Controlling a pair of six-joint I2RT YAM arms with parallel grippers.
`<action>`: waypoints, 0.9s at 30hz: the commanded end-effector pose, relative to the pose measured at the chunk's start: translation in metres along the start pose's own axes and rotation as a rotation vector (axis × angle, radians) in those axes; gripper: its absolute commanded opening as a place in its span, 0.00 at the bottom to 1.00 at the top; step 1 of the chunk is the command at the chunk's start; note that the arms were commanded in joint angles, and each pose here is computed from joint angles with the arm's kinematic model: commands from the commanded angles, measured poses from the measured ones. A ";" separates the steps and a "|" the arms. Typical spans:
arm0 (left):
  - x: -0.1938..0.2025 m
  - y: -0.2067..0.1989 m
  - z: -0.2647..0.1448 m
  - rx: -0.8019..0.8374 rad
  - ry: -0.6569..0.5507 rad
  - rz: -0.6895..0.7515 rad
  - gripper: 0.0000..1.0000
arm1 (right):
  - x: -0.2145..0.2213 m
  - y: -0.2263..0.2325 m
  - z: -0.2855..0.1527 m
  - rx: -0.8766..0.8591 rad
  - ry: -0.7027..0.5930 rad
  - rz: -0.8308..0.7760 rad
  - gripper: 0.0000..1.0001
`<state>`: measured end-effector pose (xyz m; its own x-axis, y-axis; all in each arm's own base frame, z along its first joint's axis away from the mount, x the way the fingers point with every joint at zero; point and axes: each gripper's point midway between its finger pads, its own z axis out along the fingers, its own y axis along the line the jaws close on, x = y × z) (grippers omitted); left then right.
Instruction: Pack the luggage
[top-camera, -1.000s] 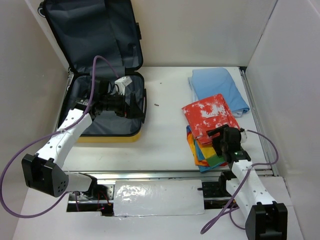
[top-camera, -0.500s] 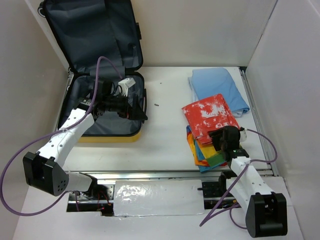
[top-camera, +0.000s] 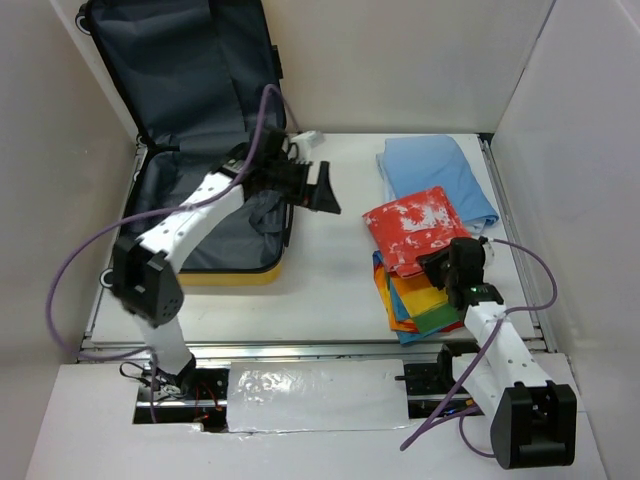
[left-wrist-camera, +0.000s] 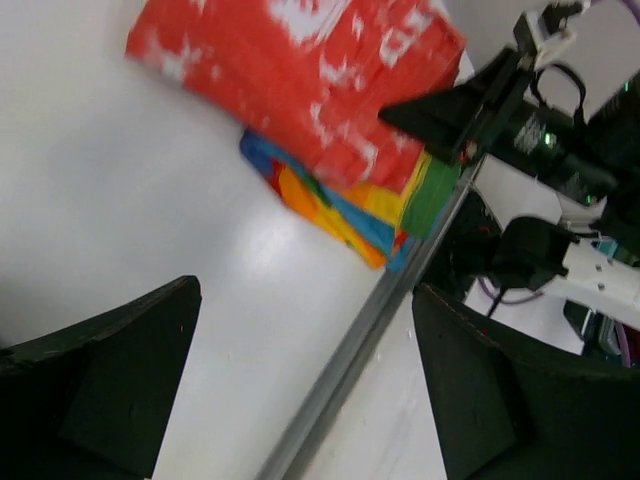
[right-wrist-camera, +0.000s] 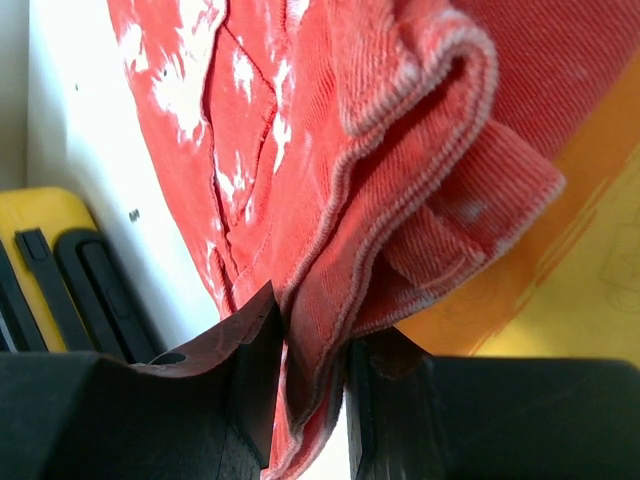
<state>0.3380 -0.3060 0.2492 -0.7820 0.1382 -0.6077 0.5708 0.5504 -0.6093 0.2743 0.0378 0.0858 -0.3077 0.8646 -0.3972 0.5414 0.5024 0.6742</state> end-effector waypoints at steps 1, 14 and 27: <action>-0.025 0.000 0.049 0.004 -0.002 0.038 0.99 | -0.003 0.030 -0.011 -0.099 0.038 -0.061 0.00; -0.041 0.057 0.177 0.046 -0.054 0.322 0.99 | 0.041 0.025 -0.037 -0.215 0.313 -0.283 0.00; -0.011 0.091 0.215 0.025 0.019 0.294 0.99 | 0.054 0.004 -0.053 -0.221 0.422 -0.358 0.00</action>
<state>0.4529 -0.4250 0.0874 -0.6178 0.3086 -0.7233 0.7488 0.5118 -0.4212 0.2225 0.0760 0.0839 -0.7103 0.6076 -0.3553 0.2813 0.7078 0.6480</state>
